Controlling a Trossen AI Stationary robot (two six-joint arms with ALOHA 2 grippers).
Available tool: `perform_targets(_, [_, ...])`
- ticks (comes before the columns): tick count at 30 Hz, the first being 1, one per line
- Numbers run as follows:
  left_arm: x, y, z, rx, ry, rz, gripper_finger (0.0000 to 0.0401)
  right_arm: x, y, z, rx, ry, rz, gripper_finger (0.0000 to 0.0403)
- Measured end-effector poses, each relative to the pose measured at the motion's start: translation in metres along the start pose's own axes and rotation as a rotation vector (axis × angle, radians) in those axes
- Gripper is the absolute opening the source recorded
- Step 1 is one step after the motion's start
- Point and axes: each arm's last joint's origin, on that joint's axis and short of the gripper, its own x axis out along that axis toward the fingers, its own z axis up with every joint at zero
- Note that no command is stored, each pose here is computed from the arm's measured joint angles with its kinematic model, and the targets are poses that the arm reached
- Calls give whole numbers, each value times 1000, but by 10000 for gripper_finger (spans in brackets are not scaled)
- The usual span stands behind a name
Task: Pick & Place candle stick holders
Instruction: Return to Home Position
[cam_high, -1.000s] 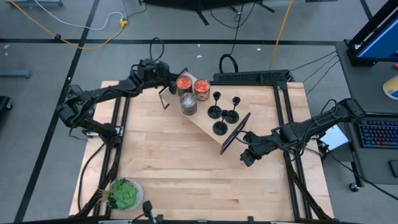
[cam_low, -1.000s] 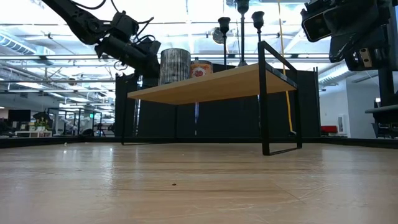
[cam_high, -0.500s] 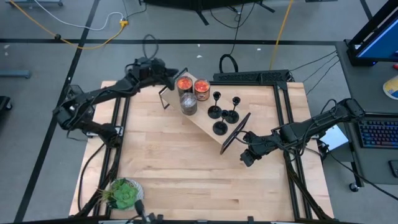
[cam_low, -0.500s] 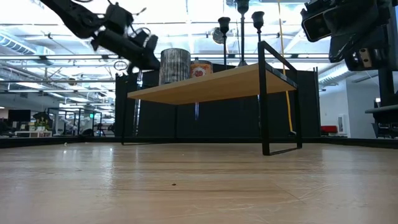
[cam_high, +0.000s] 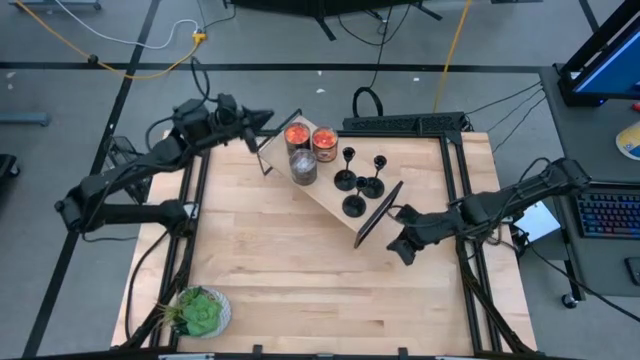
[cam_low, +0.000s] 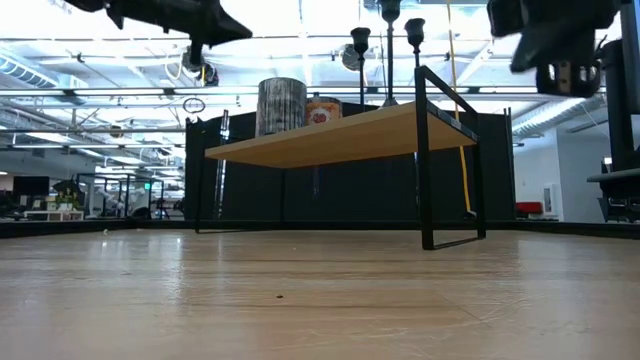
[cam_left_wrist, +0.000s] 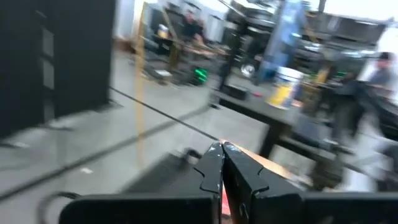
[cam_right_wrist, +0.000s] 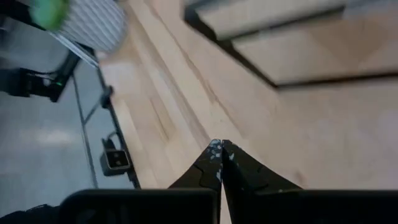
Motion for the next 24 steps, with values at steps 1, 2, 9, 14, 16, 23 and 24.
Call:
perform_targets(1, [-2,-6,-1,-19,13,-27,6,-5,0,1,-19,-26,12,0])
perform_targets(2, [-4,-12,-1,-33,27,-62,4,-10,0,2,-42,-52,24,0])
perform_targets(9, [-21,-47,-4,-97,100,-252,19,-51,-2,4,-238,-168,144,0])
perform_targets(14, [-32,-59,-10,-76,185,-305,9,-74,-12,1,-381,-184,181,0])
perform_targets(16, [-35,-61,-13,-82,220,-311,4,-81,-16,-1,-395,-183,181,0])
perform_targets(23, [-38,-66,-18,-203,289,-313,22,-99,-27,-4,-398,-206,210,0])
perform_targets(24, [-38,-66,-18,-211,290,-312,26,-101,-28,-5,-395,-208,214,0])
